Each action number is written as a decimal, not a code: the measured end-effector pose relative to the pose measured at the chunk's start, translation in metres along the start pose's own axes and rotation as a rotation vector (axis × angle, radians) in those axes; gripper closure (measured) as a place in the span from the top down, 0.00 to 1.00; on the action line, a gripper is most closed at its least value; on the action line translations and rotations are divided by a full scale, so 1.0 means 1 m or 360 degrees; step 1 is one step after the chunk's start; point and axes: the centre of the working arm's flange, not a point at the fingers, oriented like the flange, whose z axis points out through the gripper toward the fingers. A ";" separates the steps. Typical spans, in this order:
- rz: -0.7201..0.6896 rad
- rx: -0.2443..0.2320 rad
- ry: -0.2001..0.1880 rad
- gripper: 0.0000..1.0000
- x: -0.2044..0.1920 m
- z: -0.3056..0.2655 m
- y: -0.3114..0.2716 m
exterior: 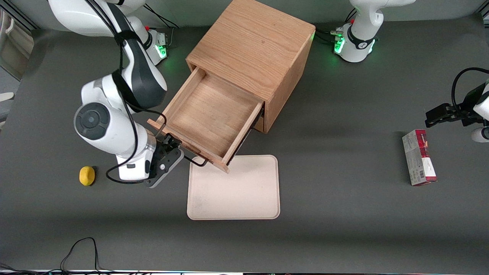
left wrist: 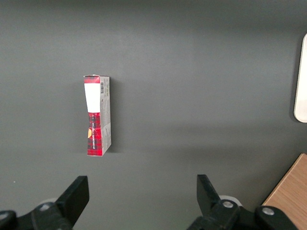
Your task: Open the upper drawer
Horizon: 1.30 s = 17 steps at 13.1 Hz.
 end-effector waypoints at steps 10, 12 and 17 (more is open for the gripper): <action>0.0795 -0.0114 0.0062 1.00 -0.098 -0.135 0.077; 0.0886 -0.0137 0.0064 1.00 -0.121 -0.148 0.096; 0.1163 -0.0072 0.0084 1.00 -0.192 -0.162 0.145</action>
